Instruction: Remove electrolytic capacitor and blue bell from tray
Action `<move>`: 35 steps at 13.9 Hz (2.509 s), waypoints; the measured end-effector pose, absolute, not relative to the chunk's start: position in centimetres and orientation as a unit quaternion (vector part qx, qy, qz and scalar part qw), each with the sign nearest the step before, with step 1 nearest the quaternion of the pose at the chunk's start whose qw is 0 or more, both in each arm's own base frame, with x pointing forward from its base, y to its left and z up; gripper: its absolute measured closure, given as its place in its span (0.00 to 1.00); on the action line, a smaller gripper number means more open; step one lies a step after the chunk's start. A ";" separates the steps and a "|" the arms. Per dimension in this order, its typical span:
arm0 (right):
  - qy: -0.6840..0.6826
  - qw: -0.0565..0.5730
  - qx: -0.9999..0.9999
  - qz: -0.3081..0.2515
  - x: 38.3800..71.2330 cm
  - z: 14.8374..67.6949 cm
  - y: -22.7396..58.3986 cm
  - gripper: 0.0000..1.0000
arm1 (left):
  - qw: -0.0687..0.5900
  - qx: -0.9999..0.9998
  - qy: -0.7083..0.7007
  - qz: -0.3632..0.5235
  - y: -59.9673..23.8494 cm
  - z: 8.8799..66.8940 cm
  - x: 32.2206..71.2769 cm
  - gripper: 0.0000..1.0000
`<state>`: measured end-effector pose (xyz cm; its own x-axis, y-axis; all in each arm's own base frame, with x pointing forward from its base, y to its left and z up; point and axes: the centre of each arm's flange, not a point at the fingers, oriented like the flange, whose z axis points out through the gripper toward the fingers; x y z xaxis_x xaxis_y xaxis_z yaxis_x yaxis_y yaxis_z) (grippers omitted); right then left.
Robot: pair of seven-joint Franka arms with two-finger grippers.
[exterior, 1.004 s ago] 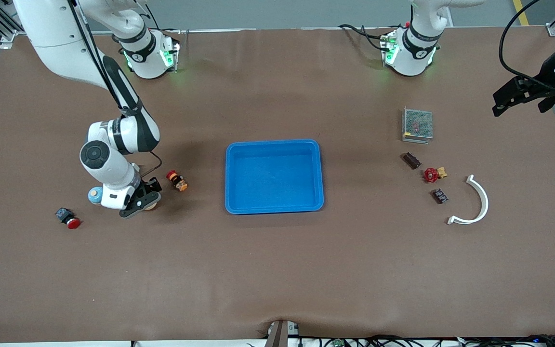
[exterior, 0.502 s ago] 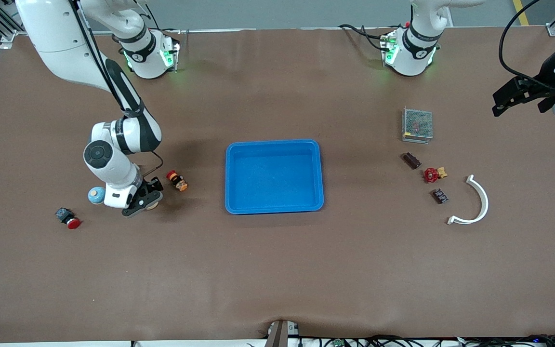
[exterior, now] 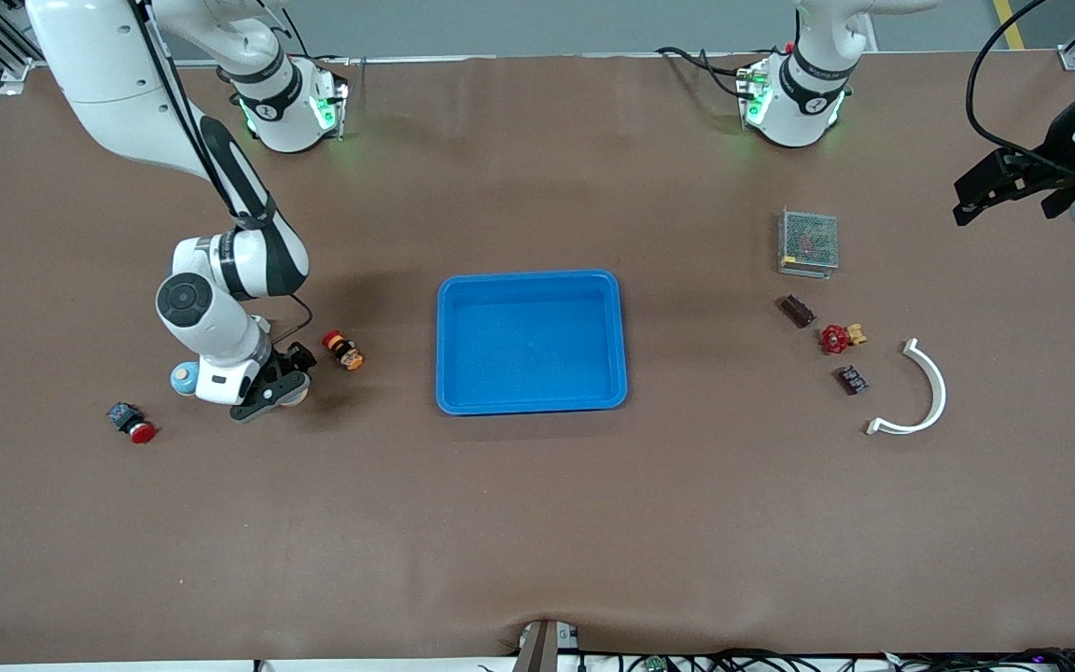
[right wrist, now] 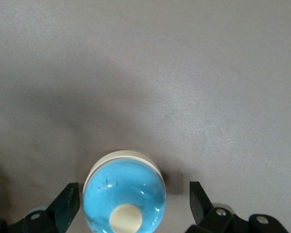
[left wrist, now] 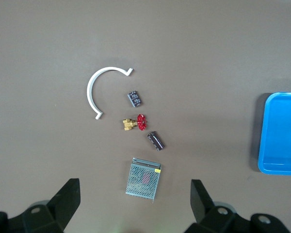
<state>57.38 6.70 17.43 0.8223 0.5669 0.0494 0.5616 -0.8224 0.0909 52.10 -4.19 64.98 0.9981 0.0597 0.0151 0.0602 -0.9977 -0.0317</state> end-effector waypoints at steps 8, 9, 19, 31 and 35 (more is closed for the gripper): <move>0.236 0.027 0.970 -0.048 59.8 25.5 9.8 0.00 | 0.016 -0.999 -0.030 -0.004 -4.2 64.7 52.3 0.00; 0.224 0.028 0.972 -0.060 59.5 27.5 11.3 0.00 | 0.016 -0.999 -0.030 -0.003 -4.2 64.6 52.3 0.00; 0.150 0.032 0.984 -0.088 54.9 48.0 12.1 0.00 | 0.016 -0.999 -0.030 -0.002 -4.2 64.5 52.3 0.00; 0.045 0.027 0.998 -0.036 55.5 62.5 1.7 0.00 | 0.016 -0.999 -0.029 -0.003 -4.3 64.5 52.3 0.00; -0.006 0.026 0.999 -0.023 55.4 64.0 -4.0 0.00 | 0.016 -0.999 -0.028 -0.003 -4.3 64.5 52.3 0.00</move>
